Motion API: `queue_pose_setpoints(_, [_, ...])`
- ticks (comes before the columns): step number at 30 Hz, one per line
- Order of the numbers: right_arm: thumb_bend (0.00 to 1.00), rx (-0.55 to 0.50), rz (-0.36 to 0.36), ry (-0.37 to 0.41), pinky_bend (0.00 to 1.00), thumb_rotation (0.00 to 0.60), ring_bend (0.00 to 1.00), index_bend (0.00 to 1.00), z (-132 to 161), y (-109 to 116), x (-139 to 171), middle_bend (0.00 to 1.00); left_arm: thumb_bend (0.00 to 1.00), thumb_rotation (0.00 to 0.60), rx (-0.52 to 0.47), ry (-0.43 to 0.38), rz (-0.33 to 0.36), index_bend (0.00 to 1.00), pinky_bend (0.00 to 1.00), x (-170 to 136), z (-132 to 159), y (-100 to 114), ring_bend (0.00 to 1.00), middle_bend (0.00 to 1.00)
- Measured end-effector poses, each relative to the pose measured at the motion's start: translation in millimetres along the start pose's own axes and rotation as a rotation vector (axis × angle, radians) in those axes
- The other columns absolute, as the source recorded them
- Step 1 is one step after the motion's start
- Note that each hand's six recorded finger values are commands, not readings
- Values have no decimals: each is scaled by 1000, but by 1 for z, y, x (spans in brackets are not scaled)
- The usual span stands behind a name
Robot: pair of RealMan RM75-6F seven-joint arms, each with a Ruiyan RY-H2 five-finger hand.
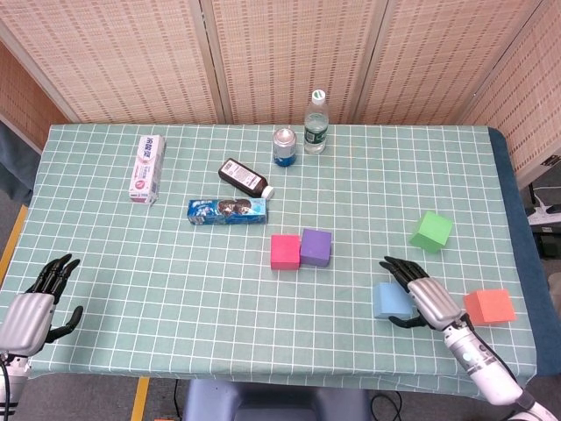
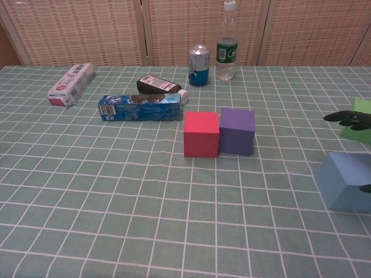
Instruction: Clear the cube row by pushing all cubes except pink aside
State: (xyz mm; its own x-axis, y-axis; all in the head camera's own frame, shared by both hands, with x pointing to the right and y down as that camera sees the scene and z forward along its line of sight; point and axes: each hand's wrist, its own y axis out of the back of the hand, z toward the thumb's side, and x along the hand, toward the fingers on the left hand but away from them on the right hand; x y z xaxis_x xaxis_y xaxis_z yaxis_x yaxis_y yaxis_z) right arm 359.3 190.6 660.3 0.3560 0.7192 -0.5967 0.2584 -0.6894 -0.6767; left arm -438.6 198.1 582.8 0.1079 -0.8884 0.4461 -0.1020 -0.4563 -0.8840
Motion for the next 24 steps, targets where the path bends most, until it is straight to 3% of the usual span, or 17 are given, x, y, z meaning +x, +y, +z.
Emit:
queue_pose_setpoints(5, [83,-117,-47,33,69,600,0,8,11,2,-16,0,429,600,1,-1,-1,40,408,0,0,0,43,0])
queue_pose_setpoints(11, [83,-117,-115,64,69,600,0,11,23,-7,-63,0,429,600,-3,1,-4,40,407,0,0,0,43,0])
queue_pose_setpoints(24, [83,-100,-115,80,88,600,0,52,41,-30,-140,0,429,600,-7,-1,-7,40,407,0,0,0,43,0])
